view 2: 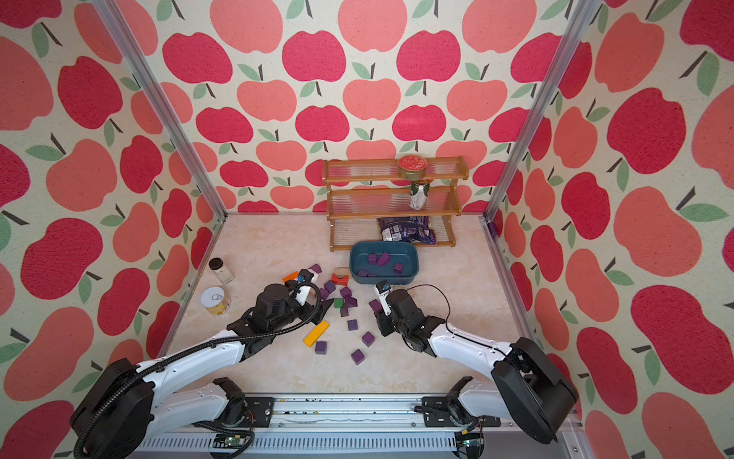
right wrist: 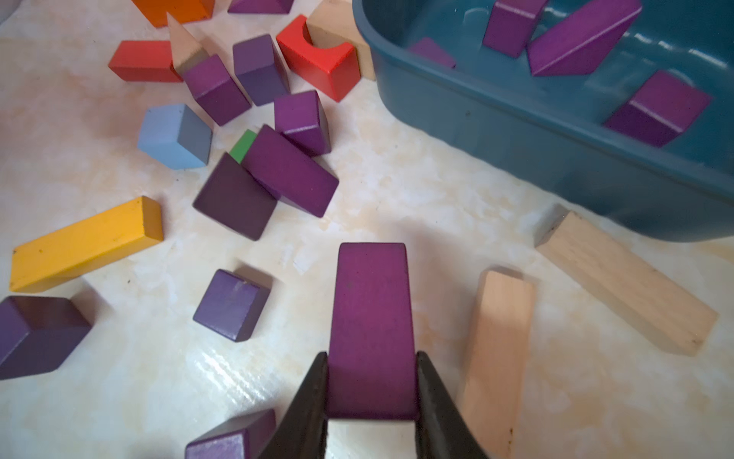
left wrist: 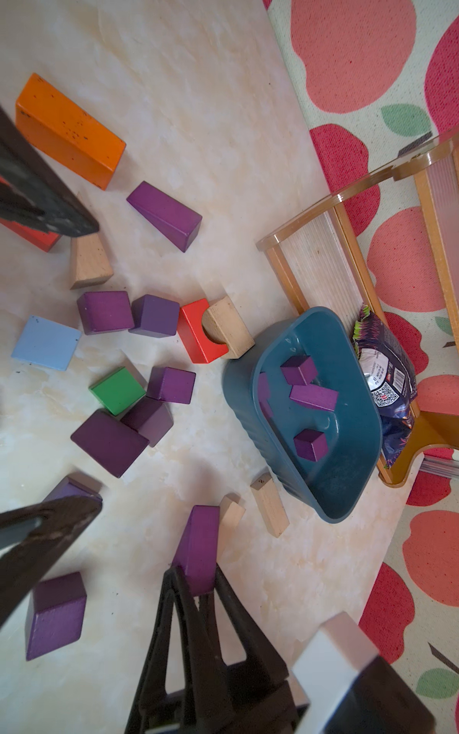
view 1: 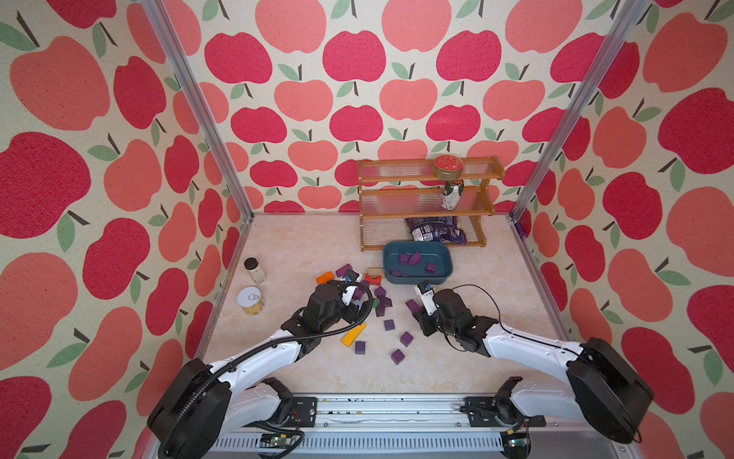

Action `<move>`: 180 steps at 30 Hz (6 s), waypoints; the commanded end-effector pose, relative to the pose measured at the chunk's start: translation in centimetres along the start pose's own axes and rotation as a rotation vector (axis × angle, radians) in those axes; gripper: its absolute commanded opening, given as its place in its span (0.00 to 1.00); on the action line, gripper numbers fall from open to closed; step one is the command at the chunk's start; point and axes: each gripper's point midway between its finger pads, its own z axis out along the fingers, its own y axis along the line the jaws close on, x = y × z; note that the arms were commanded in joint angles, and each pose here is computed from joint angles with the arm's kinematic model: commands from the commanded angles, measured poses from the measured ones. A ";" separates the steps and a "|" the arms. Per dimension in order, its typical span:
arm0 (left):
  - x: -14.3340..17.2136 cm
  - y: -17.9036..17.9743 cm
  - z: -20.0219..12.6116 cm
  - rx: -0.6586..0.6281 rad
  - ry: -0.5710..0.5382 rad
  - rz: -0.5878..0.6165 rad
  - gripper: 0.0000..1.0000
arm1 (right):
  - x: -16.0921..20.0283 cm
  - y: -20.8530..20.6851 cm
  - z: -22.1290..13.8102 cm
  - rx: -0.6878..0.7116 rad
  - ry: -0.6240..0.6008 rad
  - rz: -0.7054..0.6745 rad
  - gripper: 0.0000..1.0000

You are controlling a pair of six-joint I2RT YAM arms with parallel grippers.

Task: Pick purple bricks into the storage bin
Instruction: Pick up the building block from the center of the board, then place the building block in the storage box, then pick up the building block from the center of the board.

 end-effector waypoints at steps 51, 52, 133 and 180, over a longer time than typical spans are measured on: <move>-0.7 -0.7 0.2 0.052 -0.005 -0.031 0.99 | -13.2 -4.0 4.4 0.078 -0.042 0.148 0.68; -0.9 -1.0 0.1 0.065 -0.010 -0.031 0.99 | -13.0 -3.7 3.8 0.077 -0.046 0.150 0.68; 0.0 -1.5 0.5 0.058 -0.005 -0.054 0.99 | 5.1 7.4 -0.3 -0.165 0.289 -0.069 0.62; 0.4 -1.6 1.2 0.064 0.032 -0.060 0.99 | 0.8 3.6 -1.9 0.006 0.149 -0.010 0.34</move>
